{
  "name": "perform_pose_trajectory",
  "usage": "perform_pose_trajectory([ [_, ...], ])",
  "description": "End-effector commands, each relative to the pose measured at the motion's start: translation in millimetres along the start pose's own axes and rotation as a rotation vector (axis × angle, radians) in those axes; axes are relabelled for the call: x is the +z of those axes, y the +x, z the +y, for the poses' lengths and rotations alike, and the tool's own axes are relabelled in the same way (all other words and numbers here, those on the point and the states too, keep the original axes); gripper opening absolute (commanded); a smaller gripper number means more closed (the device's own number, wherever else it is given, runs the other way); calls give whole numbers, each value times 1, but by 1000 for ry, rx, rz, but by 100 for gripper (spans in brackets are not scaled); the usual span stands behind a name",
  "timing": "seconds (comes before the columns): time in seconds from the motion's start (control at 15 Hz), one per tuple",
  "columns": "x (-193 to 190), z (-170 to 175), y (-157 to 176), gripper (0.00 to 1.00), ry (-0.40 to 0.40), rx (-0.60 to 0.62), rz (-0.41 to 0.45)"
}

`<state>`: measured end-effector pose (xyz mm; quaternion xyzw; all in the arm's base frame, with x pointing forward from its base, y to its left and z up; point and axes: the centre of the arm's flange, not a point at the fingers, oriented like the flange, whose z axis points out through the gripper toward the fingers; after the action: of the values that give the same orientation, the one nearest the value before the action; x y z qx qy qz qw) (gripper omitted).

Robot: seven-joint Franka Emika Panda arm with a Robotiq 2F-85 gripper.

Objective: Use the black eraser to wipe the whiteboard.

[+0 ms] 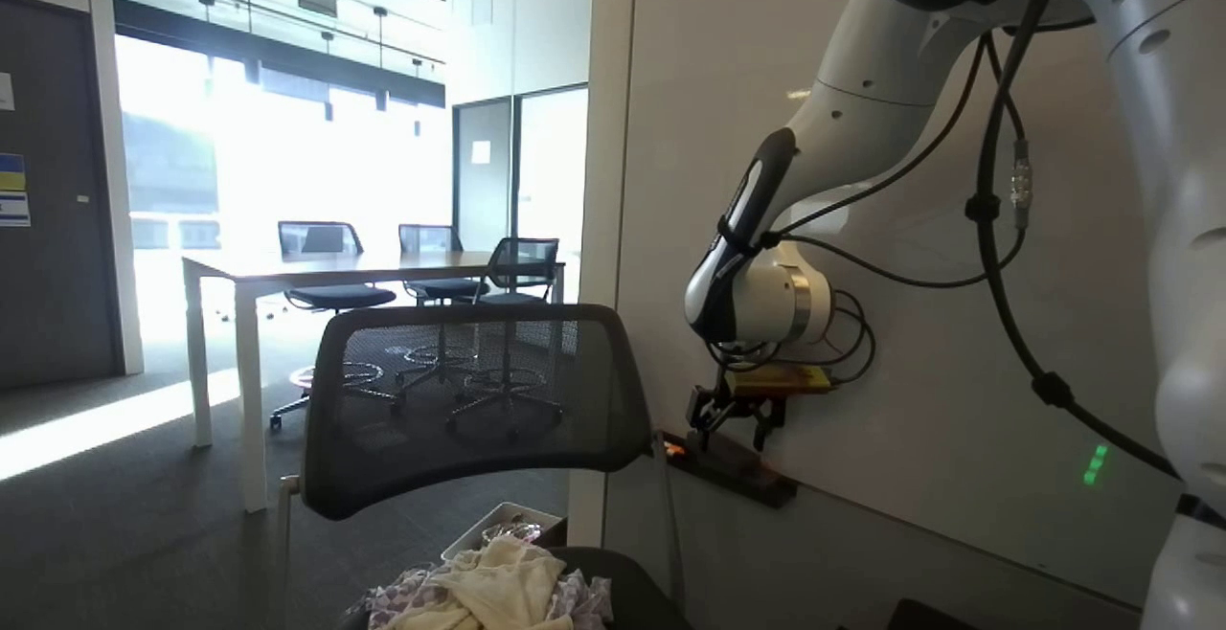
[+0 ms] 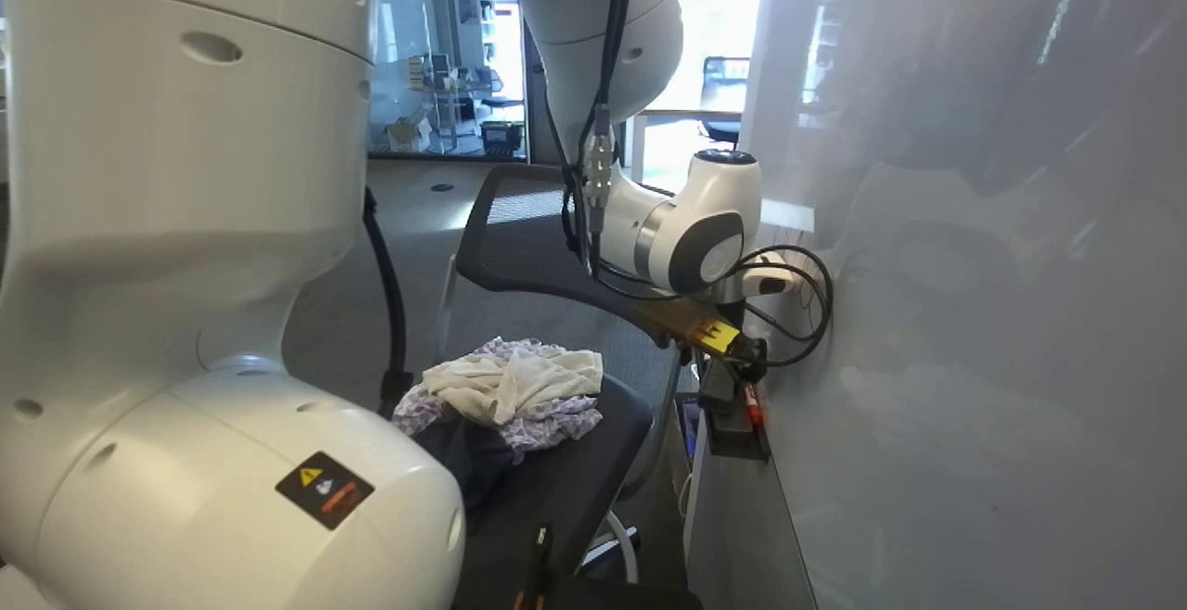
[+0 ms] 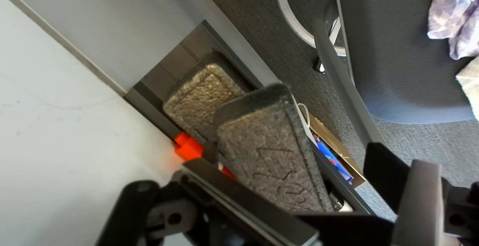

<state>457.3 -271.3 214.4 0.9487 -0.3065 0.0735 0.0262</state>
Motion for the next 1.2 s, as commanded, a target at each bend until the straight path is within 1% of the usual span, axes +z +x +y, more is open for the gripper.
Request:
perform_pose_trajectory([
  [0.0,-1,7,9,100,-5,-4,45],
  [0.07,0,8,10,100,-16,-3,65],
  [0.27,9,15,16,100,-51,25,35],
  [0.53,17,16,15,100,-48,38,14],
  [0.6,18,15,14,86,-43,36,10],
  [0.67,17,15,13,74,-41,32,10],
  [0.8,14,14,12,59,-36,31,9],
  [0.87,13,14,11,49,-38,30,9],
  [1.0,10,13,9,36,-42,25,15],
  [1.13,1,11,4,34,-41,16,19],
])
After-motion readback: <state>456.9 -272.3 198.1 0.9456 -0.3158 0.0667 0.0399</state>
